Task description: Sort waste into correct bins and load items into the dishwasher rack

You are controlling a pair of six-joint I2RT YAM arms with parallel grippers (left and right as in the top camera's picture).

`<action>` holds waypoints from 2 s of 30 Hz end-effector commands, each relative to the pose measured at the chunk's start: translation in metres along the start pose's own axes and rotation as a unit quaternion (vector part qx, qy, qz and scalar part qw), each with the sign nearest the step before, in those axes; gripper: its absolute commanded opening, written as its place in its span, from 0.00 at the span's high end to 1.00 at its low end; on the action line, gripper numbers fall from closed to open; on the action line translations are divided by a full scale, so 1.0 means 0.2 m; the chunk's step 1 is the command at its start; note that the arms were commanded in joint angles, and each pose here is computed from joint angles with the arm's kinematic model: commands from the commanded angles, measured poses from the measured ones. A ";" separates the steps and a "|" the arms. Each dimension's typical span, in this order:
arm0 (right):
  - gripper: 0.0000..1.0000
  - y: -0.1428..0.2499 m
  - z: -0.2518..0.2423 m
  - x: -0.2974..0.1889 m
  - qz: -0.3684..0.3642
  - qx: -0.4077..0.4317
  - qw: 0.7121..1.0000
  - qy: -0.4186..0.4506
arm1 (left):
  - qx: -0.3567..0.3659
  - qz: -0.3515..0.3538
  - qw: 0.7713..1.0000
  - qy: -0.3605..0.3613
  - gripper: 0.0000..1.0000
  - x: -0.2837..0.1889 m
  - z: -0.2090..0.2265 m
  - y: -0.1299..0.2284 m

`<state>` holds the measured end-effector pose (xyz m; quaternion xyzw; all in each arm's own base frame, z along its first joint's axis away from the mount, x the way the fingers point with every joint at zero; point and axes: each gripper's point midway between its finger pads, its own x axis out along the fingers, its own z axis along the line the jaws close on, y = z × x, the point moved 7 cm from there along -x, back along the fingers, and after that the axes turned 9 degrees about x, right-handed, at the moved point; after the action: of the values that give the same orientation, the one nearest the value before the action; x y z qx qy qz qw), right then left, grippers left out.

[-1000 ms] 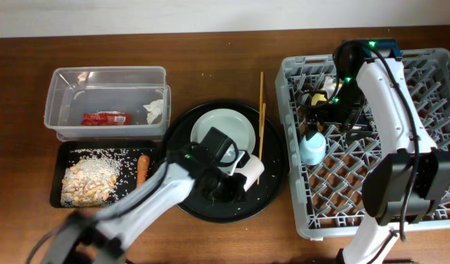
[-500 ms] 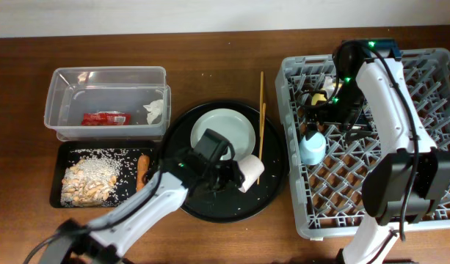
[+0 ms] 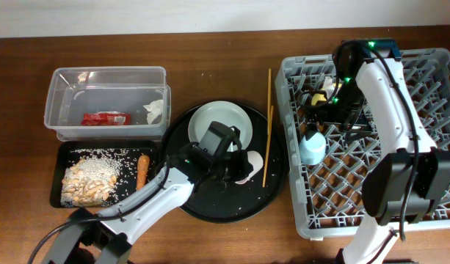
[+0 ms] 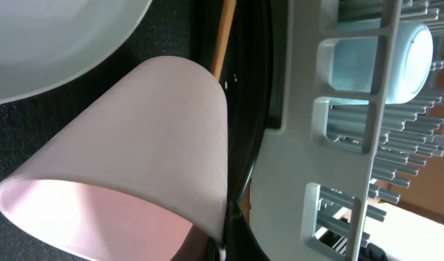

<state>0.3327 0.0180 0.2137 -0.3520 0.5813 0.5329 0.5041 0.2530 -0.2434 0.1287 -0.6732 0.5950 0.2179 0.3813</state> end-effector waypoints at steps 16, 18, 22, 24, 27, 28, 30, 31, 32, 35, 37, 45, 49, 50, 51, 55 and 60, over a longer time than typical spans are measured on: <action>0.02 0.11 0.44 -0.26 -0.058 -0.280 0.822 -0.492 | 0.162 -0.185 0.939 0.240 1.00 -1.03 0.00 -0.19; 0.02 0.13 0.50 -0.28 -0.069 -0.305 0.793 -0.522 | 0.185 -0.166 0.917 0.313 1.00 -1.08 0.05 -0.21; 0.02 0.21 0.64 -0.25 -0.048 -0.350 0.780 -0.517 | 0.198 -0.108 0.897 0.381 1.00 -0.99 0.04 -0.22; 0.02 0.23 0.69 -0.24 -0.042 -0.361 0.776 -0.515 | 0.204 -0.101 0.899 0.374 1.00 -0.93 0.01 -0.22; 0.02 0.25 0.71 -0.23 -0.036 -0.367 0.775 -0.514 | 0.205 -0.105 0.910 0.345 1.00 -0.87 -0.03 -0.23; 0.02 0.26 0.72 -0.23 -0.031 -0.367 0.775 -0.513 | 0.207 -0.107 0.913 0.336 1.00 -0.85 -0.04 -0.23; 0.05 0.28 0.74 -0.22 -0.023 -0.370 0.775 -0.512 | 0.235 -0.119 0.902 0.341 1.00 -0.86 -0.07 -0.24; 0.08 0.29 0.74 -0.22 -0.020 -0.371 0.775 -0.512 | 0.238 -0.121 0.901 0.341 1.00 -0.86 -0.08 -0.24; 0.09 0.30 0.75 -0.21 -0.014 -0.371 0.776 -0.510 | 0.244 -0.125 0.899 0.341 1.00 -0.86 -0.08 -0.24; 0.10 0.33 0.79 -0.20 -0.005 -0.380 0.773 -0.508 | 0.245 -0.126 0.899 0.341 1.00 -0.86 -0.08 -0.25; 0.11 0.36 0.82 -0.19 0.002 -0.388 0.770 -0.506 | 0.246 -0.126 0.898 0.341 1.00 -0.86 -0.08 -0.25; 0.22 0.39 0.86 -0.22 0.014 -0.375 0.757 -0.535 | 0.266 -0.133 0.893 0.339 1.00 -0.86 -0.08 -0.24; 0.28 0.39 0.87 -0.24 0.013 -0.370 0.748 -0.552 | 0.264 -0.131 0.893 0.340 1.00 -0.86 -0.08 -0.24; 0.29 0.39 0.87 -0.24 0.013 -0.369 0.747 -0.552 | 0.264 -0.132 0.893 0.339 1.00 -0.86 -0.08 -0.24; 0.30 0.39 0.87 -0.24 0.013 -0.368 0.745 -0.556 | 0.264 -0.132 0.893 0.339 1.00 -0.86 -0.08 -0.24; 0.43 0.39 0.87 -0.25 0.013 -0.366 0.741 -0.562 | 0.255 -0.126 0.897 0.338 1.00 -0.86 -0.07 -0.24; 0.47 0.39 0.87 -0.25 0.013 -0.366 0.741 -0.562 | 0.255 -0.126 0.897 0.338 0.99 -0.85 -0.07 -0.24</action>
<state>0.3144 0.1832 0.2838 -0.1717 -0.0104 0.8091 0.5619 0.2586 -0.1422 0.2806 -0.6494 0.6429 -0.2439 0.3249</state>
